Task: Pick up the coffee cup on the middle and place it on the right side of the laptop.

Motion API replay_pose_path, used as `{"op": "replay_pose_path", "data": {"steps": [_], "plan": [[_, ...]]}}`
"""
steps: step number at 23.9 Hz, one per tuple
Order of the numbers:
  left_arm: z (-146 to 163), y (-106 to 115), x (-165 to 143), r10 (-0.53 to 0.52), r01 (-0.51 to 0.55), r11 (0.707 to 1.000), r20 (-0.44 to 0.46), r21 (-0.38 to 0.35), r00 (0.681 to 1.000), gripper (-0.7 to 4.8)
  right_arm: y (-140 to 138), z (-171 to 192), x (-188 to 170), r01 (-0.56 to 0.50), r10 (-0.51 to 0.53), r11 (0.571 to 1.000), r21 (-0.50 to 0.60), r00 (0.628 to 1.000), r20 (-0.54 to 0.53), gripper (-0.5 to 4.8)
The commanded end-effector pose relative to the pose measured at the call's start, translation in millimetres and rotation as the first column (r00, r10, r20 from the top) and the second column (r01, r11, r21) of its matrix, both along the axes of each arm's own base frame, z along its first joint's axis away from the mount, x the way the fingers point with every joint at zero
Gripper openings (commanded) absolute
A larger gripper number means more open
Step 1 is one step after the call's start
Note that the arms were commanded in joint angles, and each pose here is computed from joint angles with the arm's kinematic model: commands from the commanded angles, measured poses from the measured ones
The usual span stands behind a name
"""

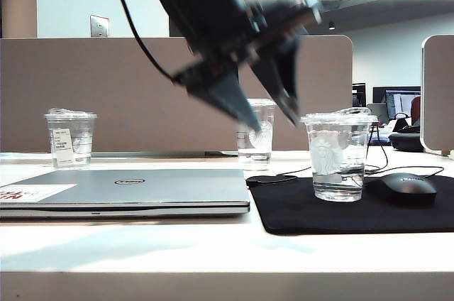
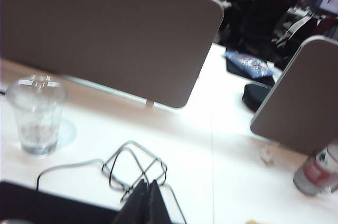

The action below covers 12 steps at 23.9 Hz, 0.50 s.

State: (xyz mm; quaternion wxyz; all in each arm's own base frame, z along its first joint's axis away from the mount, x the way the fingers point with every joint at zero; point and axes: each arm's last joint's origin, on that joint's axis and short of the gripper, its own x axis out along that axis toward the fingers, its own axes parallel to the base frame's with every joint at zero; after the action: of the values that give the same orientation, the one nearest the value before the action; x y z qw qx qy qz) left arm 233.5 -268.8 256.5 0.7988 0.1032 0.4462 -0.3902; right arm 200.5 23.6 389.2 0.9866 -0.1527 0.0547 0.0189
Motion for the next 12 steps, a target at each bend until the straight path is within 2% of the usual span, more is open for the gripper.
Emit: {"op": "replay_pose_path", "data": {"steps": [1,3,4,5,8,12], "plan": [[40,21,-19,-0.013,0.015,0.999,0.048,-0.044,0.999,0.92,-2,1,-14,0.006,-0.005,1.000,0.027,0.999,-0.043,-0.05],[65,39,-34,-0.016,0.022,0.998,0.101,-0.061,0.995,0.14,-3,-1,-24,0.012,-0.007,0.998,0.065,0.996,-0.086,-0.05],[74,47,-40,-0.011,0.019,0.998,0.136,-0.058,0.991,-0.03,-4,-3,-29,0.013,-0.003,0.996,0.085,0.994,-0.112,-0.05],[89,61,-50,0.021,-0.011,0.999,0.196,-0.049,0.980,-0.06,-4,-5,-36,-0.005,0.022,0.994,0.112,0.988,-0.150,-0.05],[115,95,-77,0.042,-0.043,0.999,0.293,0.000,0.955,-0.06,-5,-13,-58,-0.032,0.073,0.987,0.158,0.962,-0.261,-0.05],[124,123,-100,0.061,-0.075,0.997,0.320,0.034,0.946,-0.06,-8,-13,-83,-0.030,0.073,0.987,0.157,0.958,-0.278,-0.05]]}}
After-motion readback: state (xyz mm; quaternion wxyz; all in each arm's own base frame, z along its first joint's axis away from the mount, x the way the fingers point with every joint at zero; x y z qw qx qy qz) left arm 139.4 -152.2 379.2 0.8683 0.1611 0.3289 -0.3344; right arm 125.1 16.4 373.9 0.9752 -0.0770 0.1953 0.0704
